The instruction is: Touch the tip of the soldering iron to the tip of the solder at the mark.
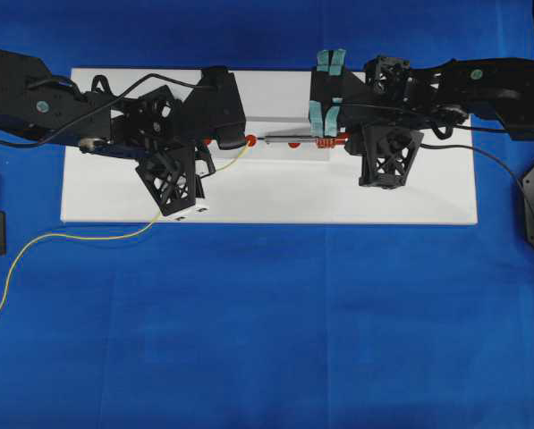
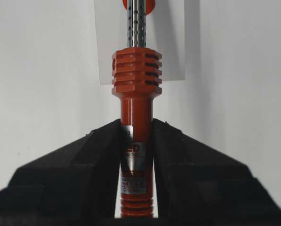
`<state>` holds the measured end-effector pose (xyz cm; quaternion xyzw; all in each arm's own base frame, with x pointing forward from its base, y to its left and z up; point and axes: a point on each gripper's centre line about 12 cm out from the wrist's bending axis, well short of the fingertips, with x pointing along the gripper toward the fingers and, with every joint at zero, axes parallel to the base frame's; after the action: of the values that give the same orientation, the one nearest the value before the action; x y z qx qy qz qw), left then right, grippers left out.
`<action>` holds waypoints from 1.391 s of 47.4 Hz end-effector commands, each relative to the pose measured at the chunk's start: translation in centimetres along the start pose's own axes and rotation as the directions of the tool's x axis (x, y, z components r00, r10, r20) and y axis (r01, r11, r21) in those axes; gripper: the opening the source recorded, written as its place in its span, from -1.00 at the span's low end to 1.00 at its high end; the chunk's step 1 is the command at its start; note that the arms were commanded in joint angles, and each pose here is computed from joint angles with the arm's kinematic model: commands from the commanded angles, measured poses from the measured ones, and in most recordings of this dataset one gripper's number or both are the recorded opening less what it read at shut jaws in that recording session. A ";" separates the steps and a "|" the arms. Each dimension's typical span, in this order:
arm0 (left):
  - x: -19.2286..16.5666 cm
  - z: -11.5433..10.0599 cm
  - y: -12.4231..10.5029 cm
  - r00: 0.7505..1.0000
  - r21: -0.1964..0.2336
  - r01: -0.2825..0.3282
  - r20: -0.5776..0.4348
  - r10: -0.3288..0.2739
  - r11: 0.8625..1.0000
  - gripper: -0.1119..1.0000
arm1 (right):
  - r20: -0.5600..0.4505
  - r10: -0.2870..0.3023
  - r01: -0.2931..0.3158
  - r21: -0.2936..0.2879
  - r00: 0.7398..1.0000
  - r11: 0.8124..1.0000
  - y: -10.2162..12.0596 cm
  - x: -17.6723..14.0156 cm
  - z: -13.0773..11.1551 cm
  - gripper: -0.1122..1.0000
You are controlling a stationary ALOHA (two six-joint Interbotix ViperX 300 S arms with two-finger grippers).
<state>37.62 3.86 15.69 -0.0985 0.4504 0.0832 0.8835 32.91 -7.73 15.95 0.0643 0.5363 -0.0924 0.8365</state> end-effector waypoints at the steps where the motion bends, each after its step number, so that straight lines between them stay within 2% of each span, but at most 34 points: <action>1: -0.7 1.2 -0.1 0.999 0.003 0.005 0.040 -0.005 1.000 -0.77 | 0.032 -0.001 0.001 -0.005 0.999 1.000 0.0 -0.5 1.0 -0.68; 66: -0.7 1.3 -0.2 1.000 0.000 0.003 0.026 -0.003 1.000 -0.77 | 0.024 0.000 0.000 -0.006 1.000 1.000 0.1 -0.2 1.1 -0.68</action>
<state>37.70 3.88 15.87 -0.0978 0.4539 0.0833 0.8818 33.20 -7.75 15.46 0.0639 0.5415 -0.0910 0.8333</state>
